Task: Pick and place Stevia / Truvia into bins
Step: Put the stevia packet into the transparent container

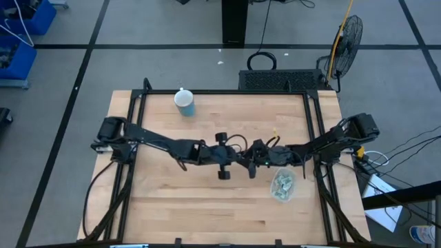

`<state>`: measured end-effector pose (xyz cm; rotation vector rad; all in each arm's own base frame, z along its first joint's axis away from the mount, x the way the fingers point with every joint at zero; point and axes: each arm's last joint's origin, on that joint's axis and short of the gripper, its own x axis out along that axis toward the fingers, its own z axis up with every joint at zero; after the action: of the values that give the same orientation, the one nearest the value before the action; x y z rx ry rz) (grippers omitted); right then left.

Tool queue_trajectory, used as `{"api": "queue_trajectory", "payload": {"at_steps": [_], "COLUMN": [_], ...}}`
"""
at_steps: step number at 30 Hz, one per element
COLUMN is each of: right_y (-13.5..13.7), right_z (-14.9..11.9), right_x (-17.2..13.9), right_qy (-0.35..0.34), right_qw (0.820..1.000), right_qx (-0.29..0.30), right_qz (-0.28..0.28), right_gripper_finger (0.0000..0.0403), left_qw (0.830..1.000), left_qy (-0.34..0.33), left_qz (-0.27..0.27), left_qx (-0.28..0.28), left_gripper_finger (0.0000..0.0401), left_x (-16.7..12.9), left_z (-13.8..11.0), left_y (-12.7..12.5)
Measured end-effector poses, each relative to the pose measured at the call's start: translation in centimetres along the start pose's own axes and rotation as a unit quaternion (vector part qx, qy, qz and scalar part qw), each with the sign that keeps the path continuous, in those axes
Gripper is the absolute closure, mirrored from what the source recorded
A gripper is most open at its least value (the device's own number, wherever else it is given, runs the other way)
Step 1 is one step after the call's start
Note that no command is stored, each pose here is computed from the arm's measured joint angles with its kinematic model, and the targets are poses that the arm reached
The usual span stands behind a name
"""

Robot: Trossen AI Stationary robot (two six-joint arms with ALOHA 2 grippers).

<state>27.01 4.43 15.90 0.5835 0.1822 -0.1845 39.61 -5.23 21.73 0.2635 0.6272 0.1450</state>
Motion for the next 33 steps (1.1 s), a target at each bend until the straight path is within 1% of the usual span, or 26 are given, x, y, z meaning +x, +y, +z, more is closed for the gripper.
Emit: {"api": "queue_trajectory", "payload": {"at_steps": [4,8,10,13,15,17,19,22,25,27,30,33], "right_y": [-0.2,-0.7,-0.7,-0.7,-0.6,-0.6,-0.7,-0.5,-0.4,-0.4,-0.3,-0.3], "right_z": [-0.1,-0.6,-0.5,-0.2,-0.2,-0.1,-0.3,-0.4,-0.6,-0.7,-0.9,-1.5], "right_x": [0.0,-0.1,-0.1,0.0,0.0,0.0,0.0,-0.1,-0.1,-0.1,-0.1,-0.5], "right_qy": [0.005,0.025,0.016,0.003,-0.001,-0.002,0.006,0.009,0.034,0.047,0.060,0.102], "right_qw": [1.000,0.999,0.998,0.998,0.998,0.998,0.996,0.996,0.996,0.995,0.995,0.992], "right_qx": [0.005,-0.008,-0.010,-0.026,-0.038,-0.049,-0.068,-0.079,-0.082,-0.083,-0.078,-0.077], "right_qz": [-0.012,-0.045,-0.052,-0.057,-0.052,-0.051,-0.055,-0.049,-0.026,-0.010,0.005,0.005], "right_gripper_finger": [0.0263,0.0283,0.0300,0.0332,0.0355,0.0380,0.0395,0.0392,0.0393,0.0397,0.0397,0.0397], "left_qw": [1.000,1.000,1.000,1.000,0.999,0.999,0.999,0.999,0.999,0.999,0.998,0.997], "left_qy": [-0.001,-0.010,-0.024,-0.024,-0.013,-0.006,0.007,0.030,0.041,0.045,0.049,0.067], "left_qz": [0.003,0.002,0.002,-0.009,-0.023,-0.026,-0.028,-0.024,0.006,0.022,0.024,0.028], "left_qx": [0.022,0.020,0.015,0.014,0.019,0.020,0.018,0.016,0.019,0.009,0.008,0.013], "left_gripper_finger": [0.0387,0.0394,0.0384,0.0362,0.0349,0.0338,0.0329,0.0317,0.0308,0.0299,0.0282,0.0267], "left_x": [0.4,-0.1,-0.6,-0.8,-0.8,-0.8,-0.8,-0.8,-0.8,-0.8,-0.8,-0.9], "left_z": [0.5,0.9,1.4,1.5,1.2,1.1,0.8,0.4,0.2,0.1,0.0,-0.3], "left_y": [0.0,0.1,0.4,0.4,0.3,0.2,0.2,0.2,0.4,0.5,0.5,0.5]}}
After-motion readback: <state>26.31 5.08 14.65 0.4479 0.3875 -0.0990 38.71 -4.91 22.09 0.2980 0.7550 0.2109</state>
